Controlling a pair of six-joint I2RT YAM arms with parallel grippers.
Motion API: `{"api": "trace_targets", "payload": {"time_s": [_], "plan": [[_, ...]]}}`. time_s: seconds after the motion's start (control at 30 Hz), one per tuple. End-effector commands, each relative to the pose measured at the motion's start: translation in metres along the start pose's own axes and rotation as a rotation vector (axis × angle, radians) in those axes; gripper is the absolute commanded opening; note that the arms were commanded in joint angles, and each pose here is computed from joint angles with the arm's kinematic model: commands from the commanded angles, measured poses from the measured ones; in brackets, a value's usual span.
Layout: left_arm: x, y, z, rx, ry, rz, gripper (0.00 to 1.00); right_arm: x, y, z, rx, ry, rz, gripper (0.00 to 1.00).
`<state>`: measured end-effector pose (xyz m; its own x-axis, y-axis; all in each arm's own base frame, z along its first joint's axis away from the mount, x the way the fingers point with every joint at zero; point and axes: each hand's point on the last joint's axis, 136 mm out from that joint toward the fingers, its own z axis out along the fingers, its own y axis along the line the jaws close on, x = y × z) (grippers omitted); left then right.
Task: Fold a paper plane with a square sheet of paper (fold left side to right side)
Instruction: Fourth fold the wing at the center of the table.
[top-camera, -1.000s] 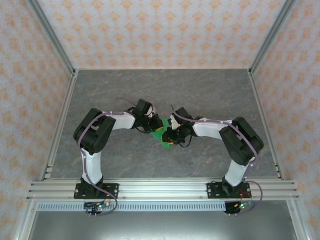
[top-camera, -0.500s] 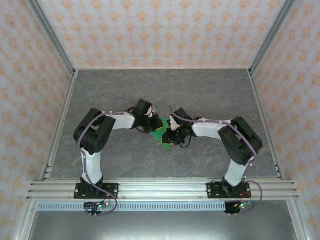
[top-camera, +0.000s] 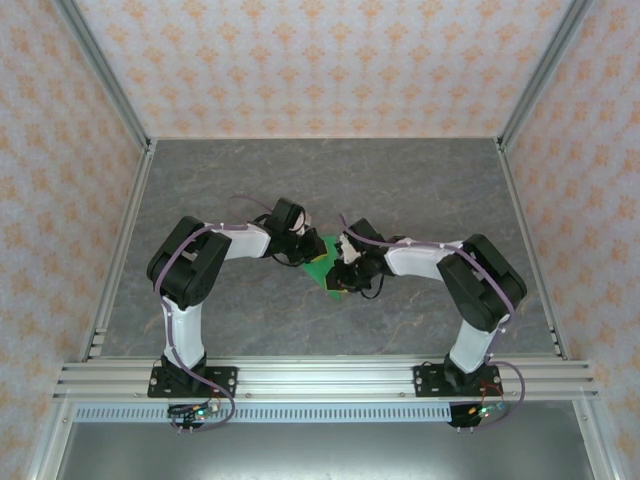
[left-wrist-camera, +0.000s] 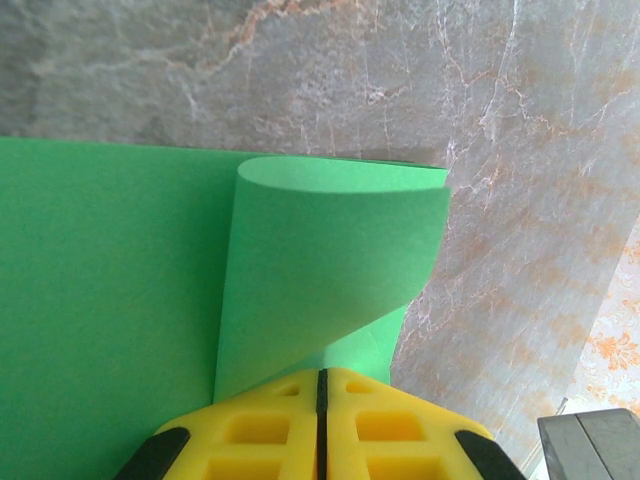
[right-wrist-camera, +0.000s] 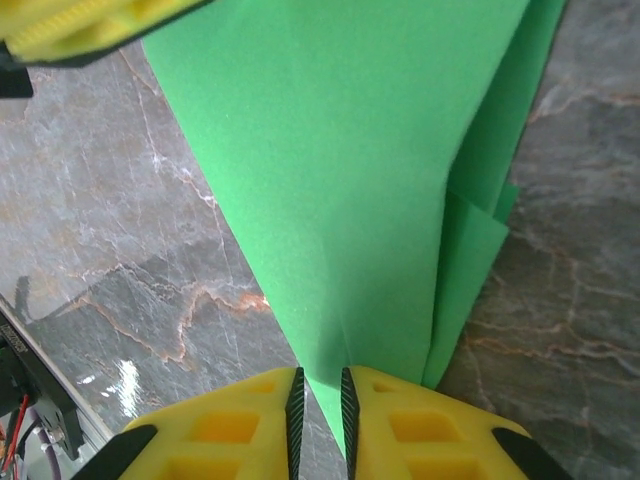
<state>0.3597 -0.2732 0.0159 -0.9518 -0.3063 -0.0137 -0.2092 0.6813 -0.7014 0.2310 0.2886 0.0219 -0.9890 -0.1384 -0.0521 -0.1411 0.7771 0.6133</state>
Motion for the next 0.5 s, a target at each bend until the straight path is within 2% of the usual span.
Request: {"api": "trace_targets", "payload": {"time_s": [0.0,0.47], "plan": [[0.015,0.047,0.004,-0.164,0.023,-0.048,0.08,0.047,-0.026,0.002,0.087,0.138,0.068,0.22],[0.014,0.047,0.005,-0.166,0.022,-0.046,0.08,0.073,-0.038,-0.002,0.129,0.204,0.077,0.22]]}}
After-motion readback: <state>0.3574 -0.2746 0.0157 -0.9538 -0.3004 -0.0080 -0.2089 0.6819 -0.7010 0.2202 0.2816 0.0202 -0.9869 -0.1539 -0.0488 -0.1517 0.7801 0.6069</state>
